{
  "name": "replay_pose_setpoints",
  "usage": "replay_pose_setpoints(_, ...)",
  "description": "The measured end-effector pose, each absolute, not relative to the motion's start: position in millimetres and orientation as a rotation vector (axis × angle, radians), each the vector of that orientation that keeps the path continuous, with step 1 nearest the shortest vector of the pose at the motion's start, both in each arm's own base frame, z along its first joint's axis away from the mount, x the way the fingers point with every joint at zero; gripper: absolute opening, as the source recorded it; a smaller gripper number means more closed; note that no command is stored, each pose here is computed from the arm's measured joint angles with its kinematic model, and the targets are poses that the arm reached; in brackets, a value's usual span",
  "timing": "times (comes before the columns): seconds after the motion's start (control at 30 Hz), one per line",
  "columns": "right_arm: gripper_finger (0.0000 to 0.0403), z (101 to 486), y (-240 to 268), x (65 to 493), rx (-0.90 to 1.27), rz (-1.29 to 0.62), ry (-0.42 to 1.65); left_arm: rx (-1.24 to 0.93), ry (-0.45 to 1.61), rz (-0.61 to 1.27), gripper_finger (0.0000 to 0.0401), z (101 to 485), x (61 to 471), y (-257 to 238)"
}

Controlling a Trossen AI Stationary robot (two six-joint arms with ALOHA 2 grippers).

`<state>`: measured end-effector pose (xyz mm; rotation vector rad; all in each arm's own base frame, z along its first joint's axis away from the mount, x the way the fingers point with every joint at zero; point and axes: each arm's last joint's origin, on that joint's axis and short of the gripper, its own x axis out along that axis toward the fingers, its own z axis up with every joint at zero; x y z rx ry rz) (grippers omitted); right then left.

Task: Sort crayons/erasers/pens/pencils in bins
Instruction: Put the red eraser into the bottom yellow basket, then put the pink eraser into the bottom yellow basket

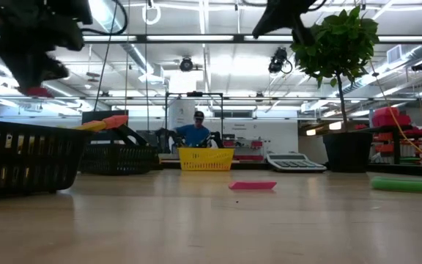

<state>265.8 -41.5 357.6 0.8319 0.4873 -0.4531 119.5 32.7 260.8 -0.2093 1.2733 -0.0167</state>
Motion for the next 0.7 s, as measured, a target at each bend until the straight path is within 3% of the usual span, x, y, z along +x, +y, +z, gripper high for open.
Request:
replay_pose_setpoints(0.33,0.0008,328.2,-41.2,292.9,0.899,-0.373,0.646,-0.293,1.245,-0.002,0.0114,253.4,118.2,31.2)
replay_pose_setpoints(0.7,0.0008,329.2,-36.4,292.6,0.928,-0.291,0.679,-0.327,1.376,0.01,0.0186,238.3,136.2,37.6)
